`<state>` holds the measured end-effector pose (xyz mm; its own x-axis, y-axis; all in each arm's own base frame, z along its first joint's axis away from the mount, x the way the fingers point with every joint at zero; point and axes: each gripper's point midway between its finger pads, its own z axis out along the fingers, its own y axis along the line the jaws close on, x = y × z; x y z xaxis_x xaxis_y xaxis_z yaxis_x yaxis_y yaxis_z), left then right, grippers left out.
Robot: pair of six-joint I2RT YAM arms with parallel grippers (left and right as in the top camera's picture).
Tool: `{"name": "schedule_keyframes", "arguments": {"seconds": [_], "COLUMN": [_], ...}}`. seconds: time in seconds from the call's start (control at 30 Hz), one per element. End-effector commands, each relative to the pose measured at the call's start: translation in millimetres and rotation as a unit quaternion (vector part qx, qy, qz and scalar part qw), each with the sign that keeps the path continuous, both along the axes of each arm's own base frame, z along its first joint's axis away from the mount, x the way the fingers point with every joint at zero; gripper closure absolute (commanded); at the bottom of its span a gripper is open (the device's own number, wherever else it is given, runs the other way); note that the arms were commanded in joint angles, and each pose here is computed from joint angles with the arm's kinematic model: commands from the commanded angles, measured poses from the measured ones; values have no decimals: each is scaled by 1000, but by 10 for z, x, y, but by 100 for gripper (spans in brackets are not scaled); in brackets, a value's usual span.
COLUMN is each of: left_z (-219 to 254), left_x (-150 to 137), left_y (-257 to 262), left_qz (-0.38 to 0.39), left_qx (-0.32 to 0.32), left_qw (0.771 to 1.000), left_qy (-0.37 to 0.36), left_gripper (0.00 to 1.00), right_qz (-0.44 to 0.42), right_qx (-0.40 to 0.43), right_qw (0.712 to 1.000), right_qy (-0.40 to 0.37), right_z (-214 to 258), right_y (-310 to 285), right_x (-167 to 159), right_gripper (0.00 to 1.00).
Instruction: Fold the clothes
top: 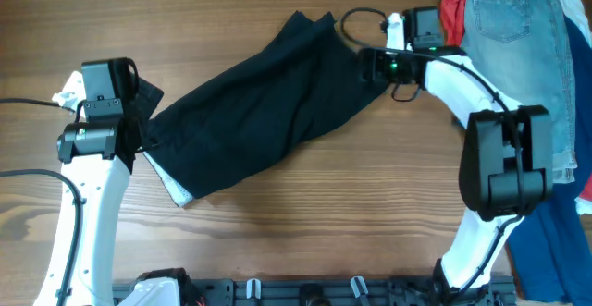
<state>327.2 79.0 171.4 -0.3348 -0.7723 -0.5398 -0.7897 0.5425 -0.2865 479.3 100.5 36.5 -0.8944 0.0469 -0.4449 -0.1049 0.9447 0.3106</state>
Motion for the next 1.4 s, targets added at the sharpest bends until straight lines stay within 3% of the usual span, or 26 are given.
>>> {"name": "schedule_keyframes", "arguments": {"seconds": [0.0,0.27,0.3,0.4,0.5,0.73,0.9,1.0,1.03,1.07,1.13,1.2,1.27,1.37], "left_z": [12,11,12,9,-7,-115,-306,-361,-370,-380,-420,-498,-590,-731], "left_x": [21,19,20,23,26,53,125,193,215,241,306,385,417,400], "left_y": [-10,-11,-11,-17,-20,-52,-136,-224,-260,-303,-440,-661,-863,-1086], "left_qz": [-12,-12,-12,-11,-12,-17,-30,-44,-49,-57,-91,-154,-213,-287], "left_qx": [1,1,1,-2,-3,-14,-32,-31,-31,-31,-33,-35,-34,-40], "left_qw": [1000,1000,1000,1000,1000,1000,998,998,997,997,994,986,974,953], "left_qy": [2,2,2,1,4,18,39,41,41,40,42,50,63,86], "left_gripper": [0,0,0,0,0,0,0,0,0,0,0,0,0,0], "right_qz": [0,22,23,3,-30,-203,-344,-353,-335,-308,-254,-228,-205,-194], "right_qx": [35,82,82,96,99,47,15,11,12,16,24,22,18,22], "right_qw": [999,995,995,994,994,977,934,929,936,946,964,972,979,980], "right_qy": [24,48,48,47,42,47,100,110,105,96,77,54,17,-37], "right_z": [-85,-289,-293,-263,-245,-348,-486,-475,-437,-379,-243,-31,278,767], "right_y": [96,328,342,400,371,-449,-1257,-1388,-1359,-1300,-1153,-1077,-1029,-1022], "right_x": [-50,-101,-103,-57,24,186,-49,-116,-101,-73,-28,4,48,73], "right_gripper": [5,24,32,73,96,96,96,96,96,85,39,11,1,0]}}
